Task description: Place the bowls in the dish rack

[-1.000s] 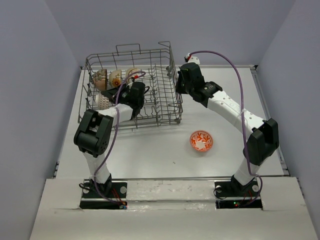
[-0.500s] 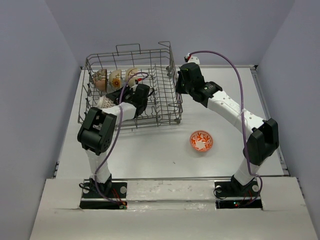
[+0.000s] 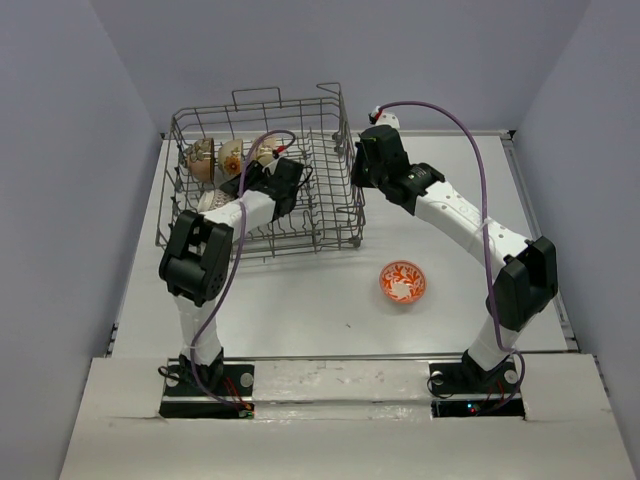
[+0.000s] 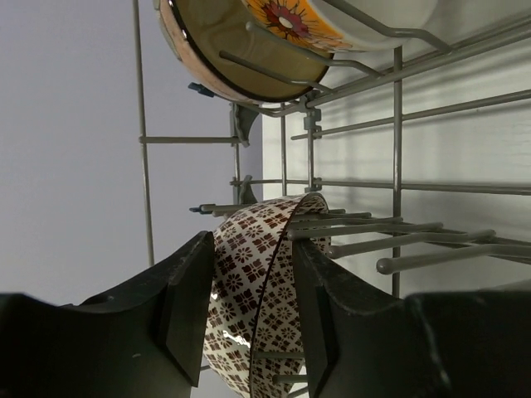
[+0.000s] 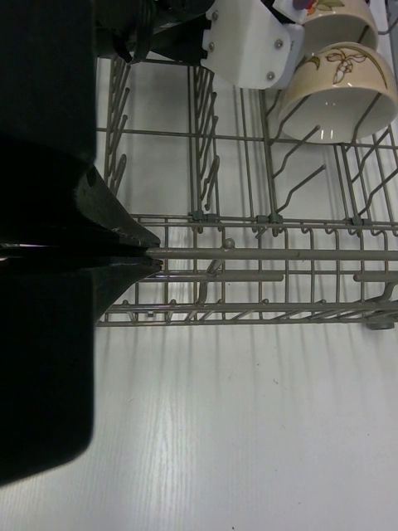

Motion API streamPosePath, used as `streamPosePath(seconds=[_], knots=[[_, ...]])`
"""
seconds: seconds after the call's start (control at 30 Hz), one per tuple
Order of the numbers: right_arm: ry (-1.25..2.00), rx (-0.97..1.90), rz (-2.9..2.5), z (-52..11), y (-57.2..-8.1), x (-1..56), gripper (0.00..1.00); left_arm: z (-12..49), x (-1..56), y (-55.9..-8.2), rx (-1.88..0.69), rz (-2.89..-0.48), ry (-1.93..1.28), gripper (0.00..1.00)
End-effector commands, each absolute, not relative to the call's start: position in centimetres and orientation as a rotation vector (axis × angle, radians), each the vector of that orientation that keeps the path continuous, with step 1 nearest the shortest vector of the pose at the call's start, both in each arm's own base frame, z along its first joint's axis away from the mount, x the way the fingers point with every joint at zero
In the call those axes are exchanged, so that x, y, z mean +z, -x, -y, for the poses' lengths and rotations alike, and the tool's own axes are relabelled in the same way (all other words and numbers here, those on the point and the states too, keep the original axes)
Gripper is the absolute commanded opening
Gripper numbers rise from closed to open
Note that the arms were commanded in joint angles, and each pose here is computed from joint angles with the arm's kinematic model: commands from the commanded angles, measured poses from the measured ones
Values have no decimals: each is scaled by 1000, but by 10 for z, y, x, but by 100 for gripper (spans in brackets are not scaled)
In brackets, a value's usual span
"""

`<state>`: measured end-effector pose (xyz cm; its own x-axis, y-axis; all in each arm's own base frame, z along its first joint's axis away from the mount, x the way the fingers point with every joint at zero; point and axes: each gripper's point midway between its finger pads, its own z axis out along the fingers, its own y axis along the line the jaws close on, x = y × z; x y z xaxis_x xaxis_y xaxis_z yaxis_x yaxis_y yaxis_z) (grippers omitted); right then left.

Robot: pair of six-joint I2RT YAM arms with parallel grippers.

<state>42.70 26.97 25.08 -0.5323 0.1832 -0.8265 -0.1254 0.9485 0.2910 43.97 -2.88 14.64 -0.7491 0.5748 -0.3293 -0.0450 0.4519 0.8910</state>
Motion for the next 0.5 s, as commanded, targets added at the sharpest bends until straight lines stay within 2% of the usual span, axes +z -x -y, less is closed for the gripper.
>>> streamPosePath(seconds=[0.0, 0.47], knots=[[-23, 415, -2058, -273, -430, 263, 2, 28, 140, -442, 1185, -2163, -345, 51], [-17, 422, -2055, -274, -429, 266, 2, 31, 153, -447, 834, -2241, -174, 53]])
